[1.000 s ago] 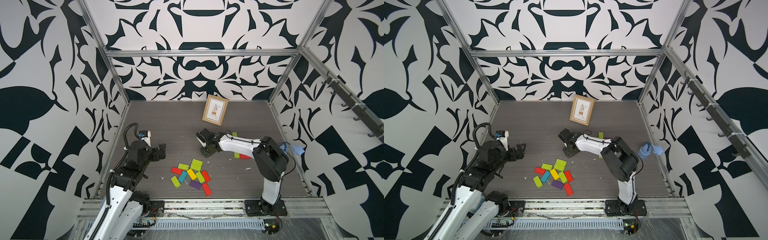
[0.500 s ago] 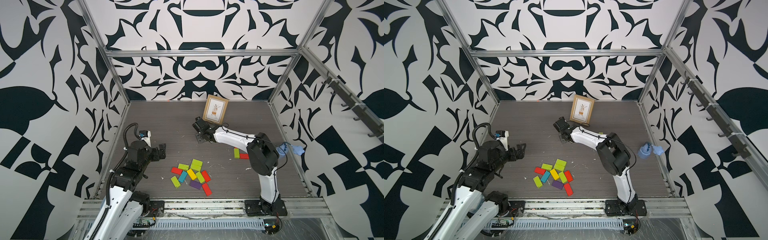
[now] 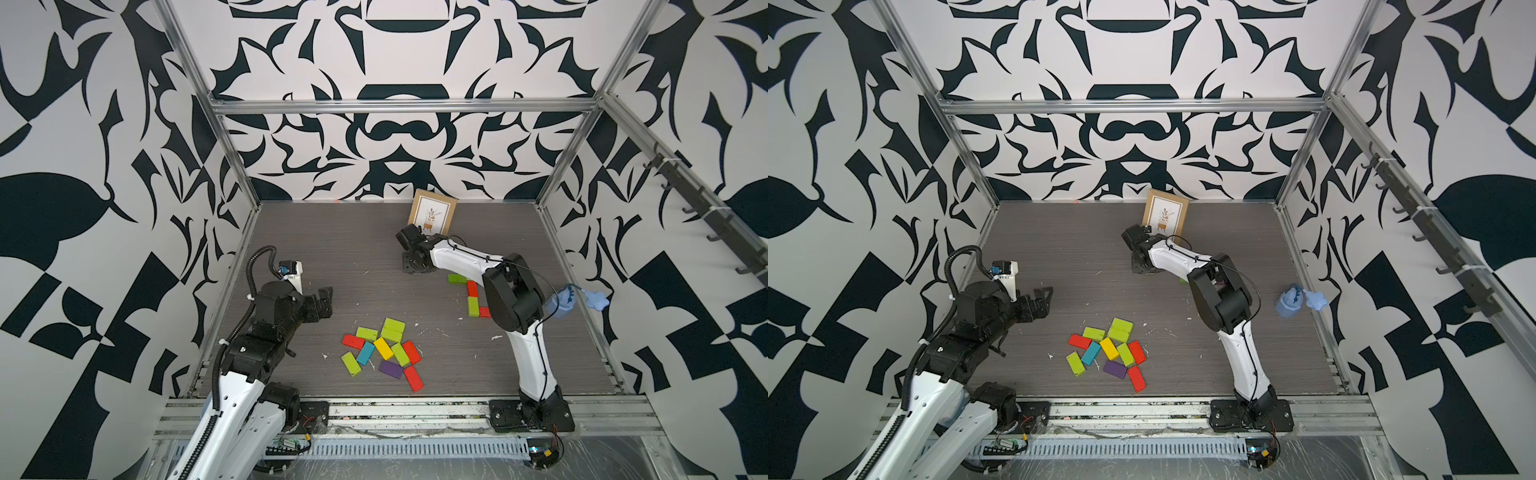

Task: Assemble the letter t with building blocks
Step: Place the building block at the center of the board.

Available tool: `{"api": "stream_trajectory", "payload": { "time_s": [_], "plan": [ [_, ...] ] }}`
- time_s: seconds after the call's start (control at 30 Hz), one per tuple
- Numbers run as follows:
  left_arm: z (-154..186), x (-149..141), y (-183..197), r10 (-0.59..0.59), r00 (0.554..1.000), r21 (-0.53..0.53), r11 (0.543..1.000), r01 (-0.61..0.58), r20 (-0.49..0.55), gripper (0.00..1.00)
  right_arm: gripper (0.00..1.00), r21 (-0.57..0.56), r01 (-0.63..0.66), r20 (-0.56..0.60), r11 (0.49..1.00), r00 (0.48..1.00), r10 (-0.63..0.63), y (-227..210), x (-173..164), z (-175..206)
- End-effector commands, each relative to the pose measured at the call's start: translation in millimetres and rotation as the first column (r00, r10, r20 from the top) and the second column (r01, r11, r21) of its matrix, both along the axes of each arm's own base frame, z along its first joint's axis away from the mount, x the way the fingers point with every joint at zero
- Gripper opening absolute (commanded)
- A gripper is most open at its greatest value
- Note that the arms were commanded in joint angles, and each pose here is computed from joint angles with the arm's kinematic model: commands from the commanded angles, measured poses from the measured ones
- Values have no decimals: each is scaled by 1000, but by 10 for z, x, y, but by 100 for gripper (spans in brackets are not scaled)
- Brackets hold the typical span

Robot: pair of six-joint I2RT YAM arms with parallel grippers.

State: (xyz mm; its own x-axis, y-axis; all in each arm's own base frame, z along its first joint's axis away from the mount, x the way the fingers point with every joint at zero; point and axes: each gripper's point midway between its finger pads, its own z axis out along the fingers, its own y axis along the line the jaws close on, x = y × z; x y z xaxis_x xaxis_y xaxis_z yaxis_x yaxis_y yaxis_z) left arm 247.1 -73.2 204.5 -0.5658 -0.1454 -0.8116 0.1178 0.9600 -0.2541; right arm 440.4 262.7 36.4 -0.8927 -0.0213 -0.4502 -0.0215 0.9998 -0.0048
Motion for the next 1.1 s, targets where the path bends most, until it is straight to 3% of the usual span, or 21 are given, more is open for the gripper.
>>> {"api": "stream_trajectory", "payload": {
  "time_s": [0.0,0.23,0.73,1.07],
  "plan": [
    [43,12,-21,-8,1000,-10,1000,9,17,100,0,39,10,-21,999,1000,-10,98,1,106],
    [31,12,-26,-10,1000,-12,1000,10,14,100,2,41,15,-59,999,998,-13,123,-3,-18],
    [42,-1,-26,-9,1000,-18,1000,9,16,100,35,92,37,-120,995,992,-26,205,-57,-90],
    [42,-3,-27,-10,1000,-18,1000,11,17,100,61,117,-25,-104,993,994,38,222,-116,201]
  ]
}}
